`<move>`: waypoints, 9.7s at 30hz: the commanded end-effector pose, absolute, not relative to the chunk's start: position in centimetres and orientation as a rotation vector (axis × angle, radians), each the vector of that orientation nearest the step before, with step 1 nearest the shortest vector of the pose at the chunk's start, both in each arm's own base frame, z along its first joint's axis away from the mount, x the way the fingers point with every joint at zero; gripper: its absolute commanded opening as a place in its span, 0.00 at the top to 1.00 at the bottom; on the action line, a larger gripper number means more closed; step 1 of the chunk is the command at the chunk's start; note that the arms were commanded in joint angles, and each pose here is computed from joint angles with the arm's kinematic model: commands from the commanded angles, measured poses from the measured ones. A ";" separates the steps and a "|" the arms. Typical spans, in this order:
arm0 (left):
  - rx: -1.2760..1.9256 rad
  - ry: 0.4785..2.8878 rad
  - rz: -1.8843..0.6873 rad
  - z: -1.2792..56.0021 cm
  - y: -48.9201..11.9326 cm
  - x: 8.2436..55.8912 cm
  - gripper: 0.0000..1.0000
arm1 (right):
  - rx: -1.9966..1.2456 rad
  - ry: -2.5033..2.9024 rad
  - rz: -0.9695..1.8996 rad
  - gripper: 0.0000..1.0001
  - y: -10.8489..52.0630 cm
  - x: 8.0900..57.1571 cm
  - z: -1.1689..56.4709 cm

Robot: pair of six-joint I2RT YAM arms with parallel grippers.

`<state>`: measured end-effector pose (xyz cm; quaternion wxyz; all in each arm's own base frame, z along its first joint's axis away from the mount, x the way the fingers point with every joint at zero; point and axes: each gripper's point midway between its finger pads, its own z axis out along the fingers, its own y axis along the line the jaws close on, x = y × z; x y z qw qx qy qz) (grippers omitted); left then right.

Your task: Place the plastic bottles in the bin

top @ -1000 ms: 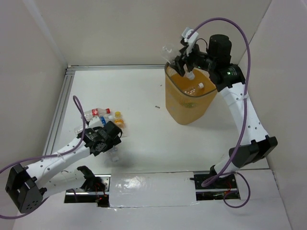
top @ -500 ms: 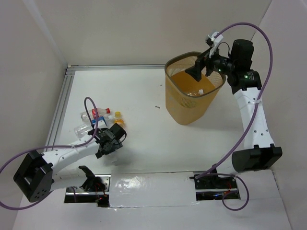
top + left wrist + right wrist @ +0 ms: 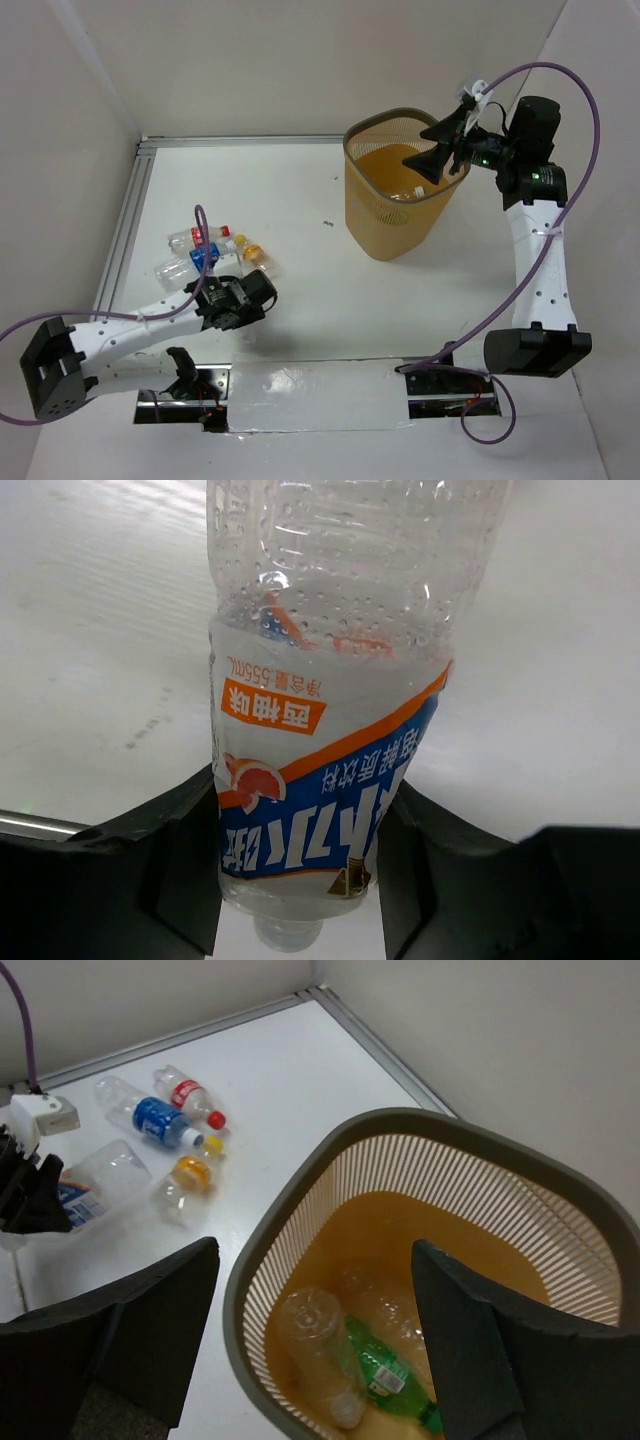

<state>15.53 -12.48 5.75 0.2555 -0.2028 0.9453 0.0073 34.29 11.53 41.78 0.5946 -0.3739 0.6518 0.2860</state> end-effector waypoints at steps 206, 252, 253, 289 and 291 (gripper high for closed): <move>-1.530 2.047 -0.356 13.7 -2.0 25.7 0.00 | -0.548 1.789 0.511 0.60 14.0 44.3 39.9; -2.045 1.679 -0.346 5.3 3.2 32.4 0.00 | -0.646 1.741 0.660 0.00 7.3 32.4 37.2; -2.050 1.684 -0.338 5.1 3.2 32.7 0.00 | -0.646 1.742 0.660 0.00 7.3 32.4 37.2; -0.555 1.748 -1.228 40.1 -20.9 33.5 1.00 | -0.789 1.611 0.556 1.00 7.5 31.0 38.3; -0.414 1.768 -1.272 41.4 -25.0 36.2 1.00 | -0.767 1.628 0.510 1.00 7.0 31.0 37.8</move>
